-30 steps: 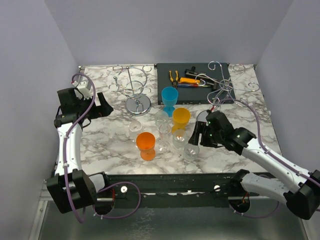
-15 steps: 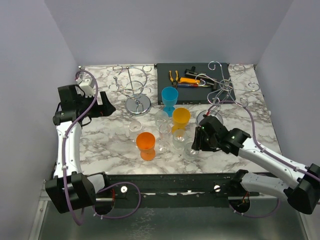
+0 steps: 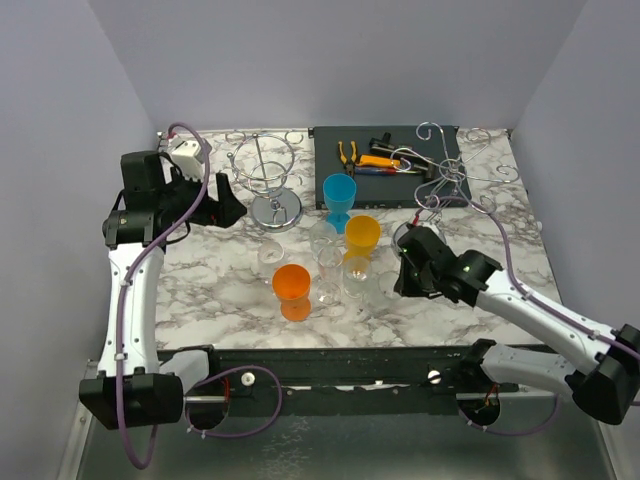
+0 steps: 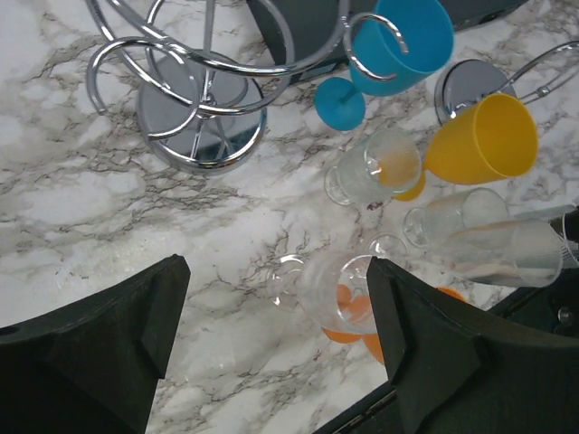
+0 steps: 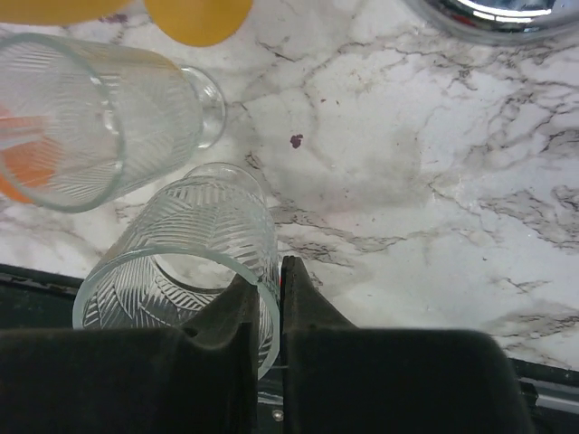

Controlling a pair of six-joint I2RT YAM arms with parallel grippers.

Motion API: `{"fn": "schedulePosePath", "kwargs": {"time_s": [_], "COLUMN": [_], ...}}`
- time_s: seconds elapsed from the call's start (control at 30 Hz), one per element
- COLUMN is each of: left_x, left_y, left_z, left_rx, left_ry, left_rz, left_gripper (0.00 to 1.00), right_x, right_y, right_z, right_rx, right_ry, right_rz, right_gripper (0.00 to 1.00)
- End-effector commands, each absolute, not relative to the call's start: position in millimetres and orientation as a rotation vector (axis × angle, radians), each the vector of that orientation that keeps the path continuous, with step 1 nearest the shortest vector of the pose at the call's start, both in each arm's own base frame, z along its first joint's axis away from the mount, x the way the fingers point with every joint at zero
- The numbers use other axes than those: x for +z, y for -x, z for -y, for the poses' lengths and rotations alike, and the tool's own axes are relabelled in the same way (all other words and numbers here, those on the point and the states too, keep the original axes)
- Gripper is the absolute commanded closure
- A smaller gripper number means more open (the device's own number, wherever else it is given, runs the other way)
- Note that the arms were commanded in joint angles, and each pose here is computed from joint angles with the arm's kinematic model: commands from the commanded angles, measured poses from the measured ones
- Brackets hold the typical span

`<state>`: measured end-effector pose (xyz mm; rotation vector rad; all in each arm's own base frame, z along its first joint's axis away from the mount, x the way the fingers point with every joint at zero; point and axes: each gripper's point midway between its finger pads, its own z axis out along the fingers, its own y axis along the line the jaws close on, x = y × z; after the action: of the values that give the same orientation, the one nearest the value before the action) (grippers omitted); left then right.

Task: Place the wine glass upside down on the wine glass rack
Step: Pick up the wine glass at the center of the board, then move the wine rack to the center of the board.

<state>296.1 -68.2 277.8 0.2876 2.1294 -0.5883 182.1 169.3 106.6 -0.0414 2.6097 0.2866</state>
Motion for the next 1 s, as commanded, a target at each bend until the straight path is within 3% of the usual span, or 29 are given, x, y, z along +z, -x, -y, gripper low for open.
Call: {"fn": "schedulePosePath", "kwargs": {"time_s": [0.0, 0.23, 0.47, 0.77, 0.97], "left_x": [308.9, 328.0, 345.8, 329.7, 330.3], "left_y": [-274.3, -257.9, -251.1, -235.7, -223.2], "left_z": [94.4, 132.4, 169.8, 174.2, 178.1], "left_rx": [-0.681, -0.833, -0.911, -0.889, -0.888], "left_ry": [-0.404, -0.528, -0.675, -0.73, -0.784], "left_rz": [-2.064, -2.018, -1.994, -2.016, -2.011], "left_gripper": [0.14, 0.16, 0.16, 0.16, 0.16], "right_x": [171.8, 234.0, 315.9, 250.7, 239.0], "right_y": [-190.6, -178.3, -186.1, -193.2, -185.0], "right_z": [-166.4, -161.9, -199.4, -216.9, -210.4], "right_rx": [0.352, 0.424, 0.663, 0.675, 0.683], "right_ry": [0.035, 0.141, 0.277, 0.278, 0.256], "right_rz": [-2.458, -2.398, -2.22, -2.298, -2.312], "right_gripper": [1.0, 1.0, 1.0, 1.0, 1.0]}}
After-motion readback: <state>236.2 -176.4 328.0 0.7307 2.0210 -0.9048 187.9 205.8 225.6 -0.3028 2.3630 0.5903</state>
